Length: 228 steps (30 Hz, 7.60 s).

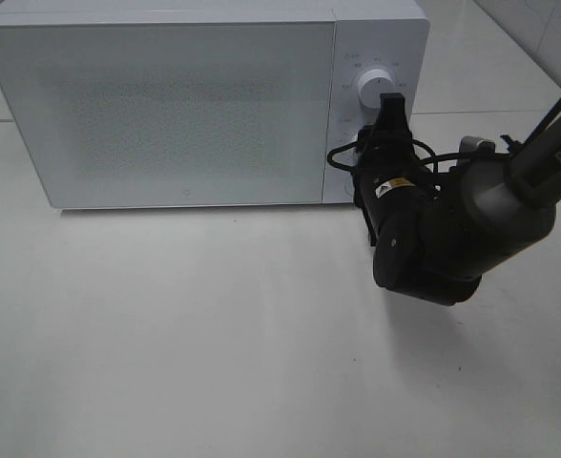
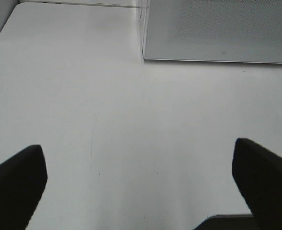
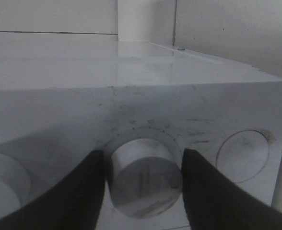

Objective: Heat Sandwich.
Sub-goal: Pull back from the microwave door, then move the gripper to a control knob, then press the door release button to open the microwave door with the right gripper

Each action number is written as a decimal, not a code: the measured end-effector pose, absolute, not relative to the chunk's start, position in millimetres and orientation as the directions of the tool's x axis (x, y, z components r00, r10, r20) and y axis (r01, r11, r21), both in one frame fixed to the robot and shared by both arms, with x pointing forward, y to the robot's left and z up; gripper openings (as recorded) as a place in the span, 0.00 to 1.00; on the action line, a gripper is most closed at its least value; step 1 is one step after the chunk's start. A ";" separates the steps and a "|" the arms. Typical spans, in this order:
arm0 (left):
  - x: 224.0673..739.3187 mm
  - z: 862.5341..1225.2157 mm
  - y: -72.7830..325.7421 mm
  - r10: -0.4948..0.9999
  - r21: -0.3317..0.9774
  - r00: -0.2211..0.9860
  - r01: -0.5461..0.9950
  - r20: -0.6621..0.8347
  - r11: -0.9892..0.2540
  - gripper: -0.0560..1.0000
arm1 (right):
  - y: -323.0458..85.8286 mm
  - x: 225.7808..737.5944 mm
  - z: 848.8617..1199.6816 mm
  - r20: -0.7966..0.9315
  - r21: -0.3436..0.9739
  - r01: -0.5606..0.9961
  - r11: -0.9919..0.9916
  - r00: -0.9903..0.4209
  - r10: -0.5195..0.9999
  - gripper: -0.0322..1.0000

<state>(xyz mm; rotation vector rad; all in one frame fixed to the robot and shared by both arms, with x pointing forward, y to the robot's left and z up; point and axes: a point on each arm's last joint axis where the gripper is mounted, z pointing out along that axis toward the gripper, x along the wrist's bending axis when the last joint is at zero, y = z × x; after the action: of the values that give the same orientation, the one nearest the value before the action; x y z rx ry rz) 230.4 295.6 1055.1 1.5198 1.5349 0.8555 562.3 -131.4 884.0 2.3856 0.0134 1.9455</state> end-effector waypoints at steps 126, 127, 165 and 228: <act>230.4 1055.1 295.6 0.996 0.887 0.037 0.459 -0.077 0.051 0.98 | -266.7 282.3 1065.9 0.027 0.605 0.670 0.430 -0.557 0.830 0.71; 230.4 1055.1 295.6 0.996 0.887 0.037 0.459 -0.077 0.051 0.98 | -272.8 277.6 1061.7 0.027 0.613 0.684 0.397 -0.520 0.854 0.71; 230.4 1055.1 295.6 0.996 0.887 0.037 0.459 -0.077 0.051 0.98 | -307.1 232.0 1048.7 -0.031 0.871 0.489 0.053 -0.053 0.998 0.70; 230.4 1055.1 295.6 0.996 0.887 0.037 0.459 -0.077 0.051 0.98 | -280.3 390.4 1070.2 0.043 0.922 0.387 -0.004 -0.093 0.995 0.77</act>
<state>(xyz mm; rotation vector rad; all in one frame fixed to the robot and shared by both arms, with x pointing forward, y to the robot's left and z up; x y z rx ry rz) 230.4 295.6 1055.1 1.5198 1.5349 0.8555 390.4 -280.3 1070.2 1.4672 1.5648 1.0875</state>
